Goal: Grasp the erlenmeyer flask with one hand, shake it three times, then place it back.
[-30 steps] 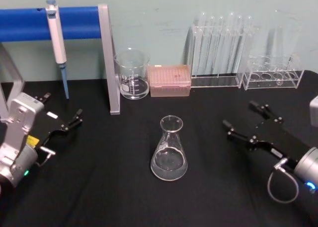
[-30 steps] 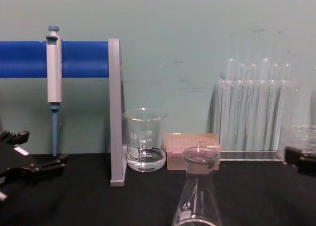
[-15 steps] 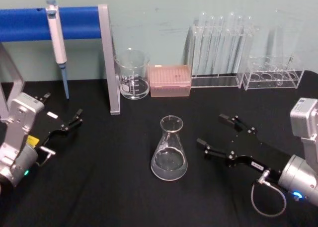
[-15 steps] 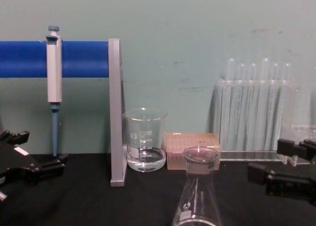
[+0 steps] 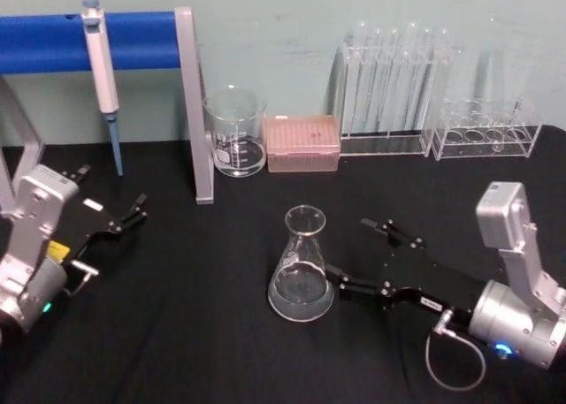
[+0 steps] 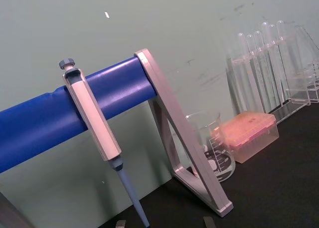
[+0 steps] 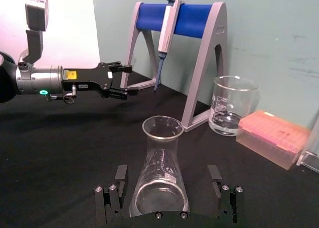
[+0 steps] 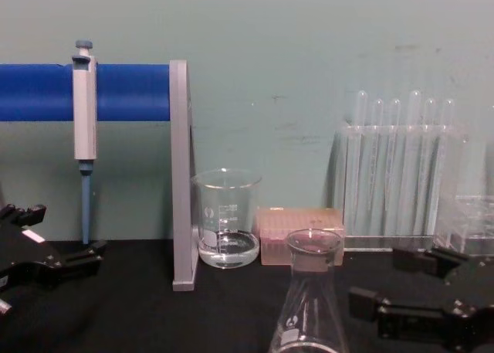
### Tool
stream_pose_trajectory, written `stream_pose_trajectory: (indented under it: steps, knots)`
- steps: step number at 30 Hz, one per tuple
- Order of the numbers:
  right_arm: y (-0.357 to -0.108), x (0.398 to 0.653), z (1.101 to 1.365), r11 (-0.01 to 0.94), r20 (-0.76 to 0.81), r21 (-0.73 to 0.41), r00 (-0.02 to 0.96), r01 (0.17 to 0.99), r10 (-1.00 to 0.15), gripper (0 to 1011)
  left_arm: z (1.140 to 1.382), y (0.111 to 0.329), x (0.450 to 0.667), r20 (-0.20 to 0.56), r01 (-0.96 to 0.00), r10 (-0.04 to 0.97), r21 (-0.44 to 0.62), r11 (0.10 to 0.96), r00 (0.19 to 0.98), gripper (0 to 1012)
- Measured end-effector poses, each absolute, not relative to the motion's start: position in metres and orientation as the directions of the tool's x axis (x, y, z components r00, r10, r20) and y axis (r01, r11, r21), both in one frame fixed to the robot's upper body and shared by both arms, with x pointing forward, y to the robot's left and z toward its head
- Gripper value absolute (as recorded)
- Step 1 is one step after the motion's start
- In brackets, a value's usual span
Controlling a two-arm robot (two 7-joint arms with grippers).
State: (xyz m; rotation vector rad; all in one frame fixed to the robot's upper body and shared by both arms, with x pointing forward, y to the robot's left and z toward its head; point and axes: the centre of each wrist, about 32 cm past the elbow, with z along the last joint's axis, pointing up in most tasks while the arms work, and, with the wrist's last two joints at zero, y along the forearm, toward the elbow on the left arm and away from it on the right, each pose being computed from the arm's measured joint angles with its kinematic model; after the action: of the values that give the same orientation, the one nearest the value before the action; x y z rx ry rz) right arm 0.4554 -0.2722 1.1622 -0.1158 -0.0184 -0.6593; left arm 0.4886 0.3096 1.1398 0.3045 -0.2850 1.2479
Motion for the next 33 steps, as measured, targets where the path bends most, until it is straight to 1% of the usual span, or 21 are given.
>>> stream_pose_trajectory:
  steps: [14, 33]
  knots:
    - [-0.259, 0.481, 1.153, 0.815, 0.031, -0.106, 0.821, 0.570, -0.570, 1000, 1.140, 0.310, 0.489, 0.374, -0.955, 0.880, 0.070, 0.287, 0.292, 1001]
    - [-0.244, 0.510, 1.152, 0.843, 0.025, -0.096, 0.848, 0.529, -0.529, 1000, 1.140, 0.310, 0.489, 0.374, -0.955, 0.880, 0.070, 0.287, 0.292, 1001]
